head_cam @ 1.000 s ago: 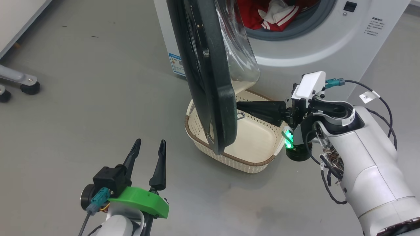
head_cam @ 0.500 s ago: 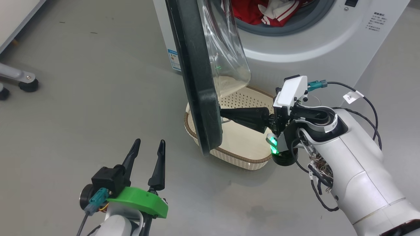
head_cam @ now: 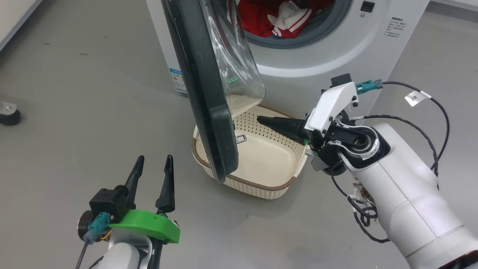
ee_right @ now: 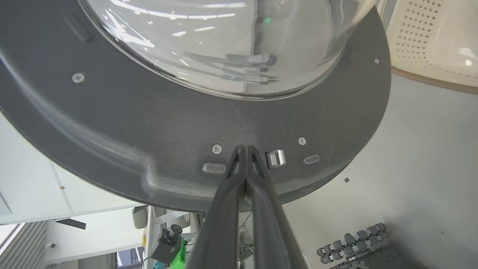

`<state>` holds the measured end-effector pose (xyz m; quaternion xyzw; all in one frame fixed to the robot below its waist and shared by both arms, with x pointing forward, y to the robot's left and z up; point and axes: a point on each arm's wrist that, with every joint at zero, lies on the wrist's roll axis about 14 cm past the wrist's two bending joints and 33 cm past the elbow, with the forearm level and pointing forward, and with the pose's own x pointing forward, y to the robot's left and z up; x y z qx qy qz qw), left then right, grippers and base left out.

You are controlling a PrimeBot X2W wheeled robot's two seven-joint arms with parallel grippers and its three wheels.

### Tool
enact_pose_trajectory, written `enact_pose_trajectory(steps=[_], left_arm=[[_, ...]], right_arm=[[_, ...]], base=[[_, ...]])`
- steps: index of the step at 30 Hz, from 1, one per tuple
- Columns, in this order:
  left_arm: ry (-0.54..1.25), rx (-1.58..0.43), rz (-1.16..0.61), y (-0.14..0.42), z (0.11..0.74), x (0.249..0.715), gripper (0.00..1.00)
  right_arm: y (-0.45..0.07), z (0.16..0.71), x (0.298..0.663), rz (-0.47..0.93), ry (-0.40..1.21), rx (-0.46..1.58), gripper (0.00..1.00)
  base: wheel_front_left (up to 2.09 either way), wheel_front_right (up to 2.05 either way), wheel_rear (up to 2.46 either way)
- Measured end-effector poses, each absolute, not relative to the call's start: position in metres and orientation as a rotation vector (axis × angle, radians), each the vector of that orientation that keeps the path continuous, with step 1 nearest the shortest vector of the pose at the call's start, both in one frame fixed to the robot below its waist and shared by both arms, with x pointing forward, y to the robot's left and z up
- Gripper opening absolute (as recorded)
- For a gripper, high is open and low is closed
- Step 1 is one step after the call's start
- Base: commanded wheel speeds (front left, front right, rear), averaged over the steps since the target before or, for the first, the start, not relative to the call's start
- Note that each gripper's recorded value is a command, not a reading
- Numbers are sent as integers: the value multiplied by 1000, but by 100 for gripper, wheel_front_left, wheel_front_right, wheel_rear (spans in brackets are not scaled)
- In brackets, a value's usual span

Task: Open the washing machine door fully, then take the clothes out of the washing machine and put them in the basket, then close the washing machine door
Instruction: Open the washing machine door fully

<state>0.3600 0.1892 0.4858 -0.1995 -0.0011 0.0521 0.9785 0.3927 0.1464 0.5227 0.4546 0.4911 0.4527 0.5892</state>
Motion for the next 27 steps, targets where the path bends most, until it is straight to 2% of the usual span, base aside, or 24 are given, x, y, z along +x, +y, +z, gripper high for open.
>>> enact_pose_trajectory(steps=[4,8,15,19,27], left_arm=[[-14,-398,97,188,489,362,100],[-11,-391,60,182,489,361,100],[-17,-396,37,178,490,360,100],[-24,-397,18,175,493,360,100],[-27,-389,-5,173,494,360,100]], right_arm=[[118,516,408,1028,951,845,0],[82,506,423,932,800,683,0],[19,497,433,745,555,513,0],[-9,502,436,686,435,431,0],[-59,521,431,561,191,375,0]], base=[[0,0,0],[0,0,0],[0,0,0],[0,0,0],[0,0,0]])
